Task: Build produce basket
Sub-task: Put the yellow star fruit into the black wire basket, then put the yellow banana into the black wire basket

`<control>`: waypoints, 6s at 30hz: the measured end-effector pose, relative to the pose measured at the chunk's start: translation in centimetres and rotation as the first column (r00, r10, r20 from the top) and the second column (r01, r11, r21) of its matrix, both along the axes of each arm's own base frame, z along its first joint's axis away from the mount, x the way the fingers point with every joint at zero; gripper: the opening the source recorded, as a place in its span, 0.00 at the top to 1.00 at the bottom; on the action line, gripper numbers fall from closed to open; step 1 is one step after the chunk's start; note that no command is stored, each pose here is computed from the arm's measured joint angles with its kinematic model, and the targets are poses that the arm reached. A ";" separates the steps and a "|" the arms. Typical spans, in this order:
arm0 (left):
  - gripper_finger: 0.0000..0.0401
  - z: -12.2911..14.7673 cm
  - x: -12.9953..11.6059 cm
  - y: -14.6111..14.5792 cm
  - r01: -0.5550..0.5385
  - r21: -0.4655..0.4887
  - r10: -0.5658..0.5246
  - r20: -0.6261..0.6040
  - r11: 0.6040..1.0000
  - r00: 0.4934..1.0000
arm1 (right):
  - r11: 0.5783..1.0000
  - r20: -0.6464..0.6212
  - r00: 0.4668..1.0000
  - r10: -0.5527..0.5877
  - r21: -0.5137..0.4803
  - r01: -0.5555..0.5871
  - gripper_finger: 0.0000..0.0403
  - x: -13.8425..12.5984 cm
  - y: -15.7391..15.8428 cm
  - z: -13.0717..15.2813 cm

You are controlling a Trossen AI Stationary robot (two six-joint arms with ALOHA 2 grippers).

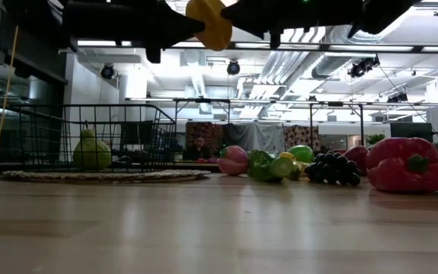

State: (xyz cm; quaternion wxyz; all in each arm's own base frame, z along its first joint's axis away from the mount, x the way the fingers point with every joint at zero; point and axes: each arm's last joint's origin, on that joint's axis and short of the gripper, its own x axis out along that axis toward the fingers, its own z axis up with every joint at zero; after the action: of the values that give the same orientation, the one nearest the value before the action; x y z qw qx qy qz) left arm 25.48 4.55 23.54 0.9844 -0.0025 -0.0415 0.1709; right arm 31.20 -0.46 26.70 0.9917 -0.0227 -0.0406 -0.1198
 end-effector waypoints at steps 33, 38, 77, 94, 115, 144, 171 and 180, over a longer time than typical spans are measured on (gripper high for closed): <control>0.97 1.4 -10.1 -0.3 -0.176 -0.003 0.172 -0.199 0.984 0.965 | 0.988 -0.446 0.883 -0.149 -0.099 0.117 0.40 -6.0 -0.5 -1.6; 0.97 1.4 -10.8 0.0 -0.131 -0.013 0.127 -0.184 0.991 0.975 | 0.985 -0.336 0.926 -0.173 -0.084 0.154 0.40 -8.6 -1.1 -1.7; 0.97 -6.4 -9.3 9.0 -0.805 -0.160 0.507 -0.702 0.572 0.500 | 1.000 -0.075 0.997 -0.008 -0.029 0.006 0.40 -11.6 -0.7 -1.2; 0.68 -6.9 -9.1 9.5 -0.824 -0.145 0.527 -0.704 0.548 0.475 | 1.000 -0.072 0.997 -0.008 -0.019 0.006 0.40 -11.6 -0.7 -1.2; 0.51 -0.2 -9.3 5.8 -0.425 -0.259 0.333 -0.332 0.867 0.882 | 1.000 -0.071 0.997 -0.007 -0.012 0.007 0.40 -11.6 -0.7 -1.2; 0.51 1.9 -9.1 0.3 0.107 0.126 -0.110 0.020 0.986 0.994 | 0.786 -0.176 0.832 -0.527 0.271 0.555 0.40 -12.7 -3.6 -3.2; 0.51 1.9 -9.2 0.4 0.053 0.117 -0.055 0.019 0.992 0.998 | 0.396 -0.687 0.554 -0.471 0.396 0.828 0.40 -7.6 -12.5 -12.3; 0.51 1.9 -9.2 0.4 0.053 0.117 -0.055 0.019 0.992 0.998 | 0.378 -0.720 0.519 -0.462 0.369 0.849 0.40 -5.5 -13.5 -14.0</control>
State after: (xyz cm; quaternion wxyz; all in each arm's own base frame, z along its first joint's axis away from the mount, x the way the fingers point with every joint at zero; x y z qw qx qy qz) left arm 16.32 4.99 25.43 0.9866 0.0518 -0.0620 0.1415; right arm 25.71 -13.96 12.70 0.7508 0.3026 0.2802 -0.5159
